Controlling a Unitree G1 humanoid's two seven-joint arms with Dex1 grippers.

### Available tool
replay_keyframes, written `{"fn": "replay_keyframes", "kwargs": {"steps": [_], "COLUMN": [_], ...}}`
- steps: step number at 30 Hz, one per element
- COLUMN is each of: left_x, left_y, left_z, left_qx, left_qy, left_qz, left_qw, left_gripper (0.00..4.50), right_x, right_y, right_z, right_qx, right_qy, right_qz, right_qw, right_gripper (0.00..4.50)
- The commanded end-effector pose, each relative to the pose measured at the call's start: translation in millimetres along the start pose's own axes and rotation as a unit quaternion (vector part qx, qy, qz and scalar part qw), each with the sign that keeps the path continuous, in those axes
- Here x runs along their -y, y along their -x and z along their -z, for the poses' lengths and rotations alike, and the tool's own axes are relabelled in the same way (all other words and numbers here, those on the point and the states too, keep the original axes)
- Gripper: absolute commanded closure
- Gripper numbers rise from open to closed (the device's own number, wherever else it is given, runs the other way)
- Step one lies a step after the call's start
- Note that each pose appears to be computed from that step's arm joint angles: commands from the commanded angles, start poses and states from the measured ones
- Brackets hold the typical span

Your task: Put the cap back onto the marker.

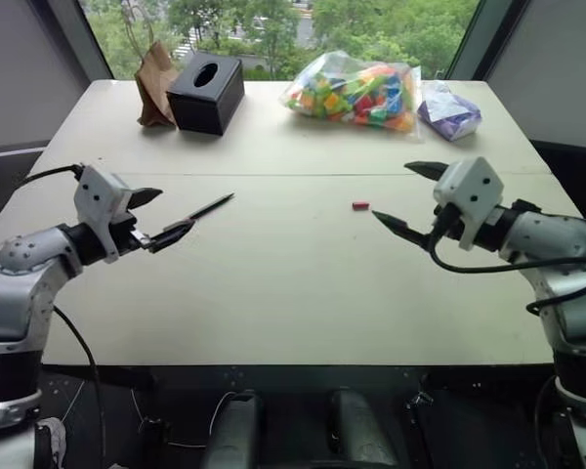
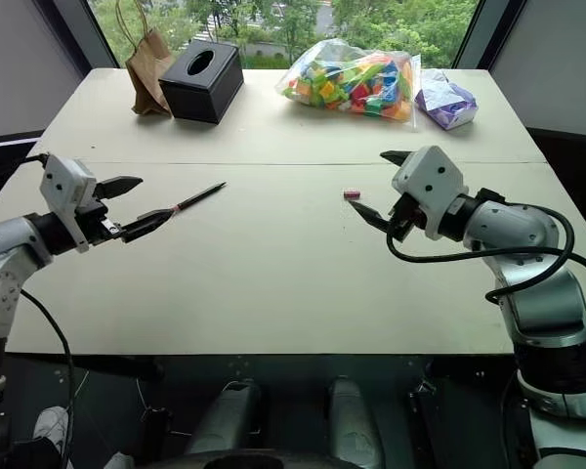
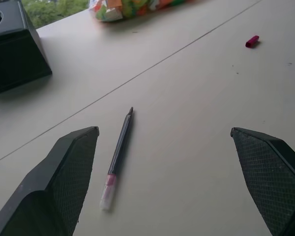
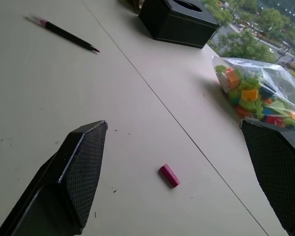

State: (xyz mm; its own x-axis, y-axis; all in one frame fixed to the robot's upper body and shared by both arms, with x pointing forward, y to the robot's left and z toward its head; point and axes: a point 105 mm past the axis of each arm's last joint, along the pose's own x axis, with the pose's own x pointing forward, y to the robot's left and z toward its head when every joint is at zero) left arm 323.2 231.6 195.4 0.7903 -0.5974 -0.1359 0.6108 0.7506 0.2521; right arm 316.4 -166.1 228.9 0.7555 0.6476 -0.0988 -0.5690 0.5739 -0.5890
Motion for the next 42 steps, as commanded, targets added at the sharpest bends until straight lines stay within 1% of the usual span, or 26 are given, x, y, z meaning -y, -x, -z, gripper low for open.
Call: {"fn": "replay_keyframes", "kwargs": {"steps": [1, 6, 30, 34, 37, 42], "left_x": [0, 3, 5, 0, -12, -24], "left_y": [3, 0, -4, -7, -16, -34], "left_z": [-11, -10, -6, 1, 10, 22], "left_qx": [0.013, 0.015, 0.010, 0.000, 0.003, 0.002], "left_qy": [-0.012, -0.002, -0.007, -0.011, -0.005, -0.006], "left_qz": [0.001, -0.001, -0.006, -0.020, -0.046, -0.050], "left_qw": [1.000, 1.000, 1.000, 1.000, 0.999, 0.999], "left_gripper": [0.00, 0.00, 0.00, 0.00, 0.00, 0.00], "right_x": [6, 6, 4, 3, -5, -11], "right_y": [1, -2, -4, -5, -8, -11], "right_z": [-9, -9, -12, -11, -10, -10], "right_qx": [0.011, 0.014, 0.020, 0.019, 0.022, 0.026], "right_qy": [0.021, 0.025, 0.018, 0.012, 0.001, -0.005], "right_qz": [0.002, 0.004, 0.007, 0.009, 0.003, 0.003], "right_qw": [1.000, 1.000, 1.000, 1.000, 1.000, 1.000], "right_gripper": [0.05, 0.05, 0.05, 0.05, 0.05, 0.05]}}
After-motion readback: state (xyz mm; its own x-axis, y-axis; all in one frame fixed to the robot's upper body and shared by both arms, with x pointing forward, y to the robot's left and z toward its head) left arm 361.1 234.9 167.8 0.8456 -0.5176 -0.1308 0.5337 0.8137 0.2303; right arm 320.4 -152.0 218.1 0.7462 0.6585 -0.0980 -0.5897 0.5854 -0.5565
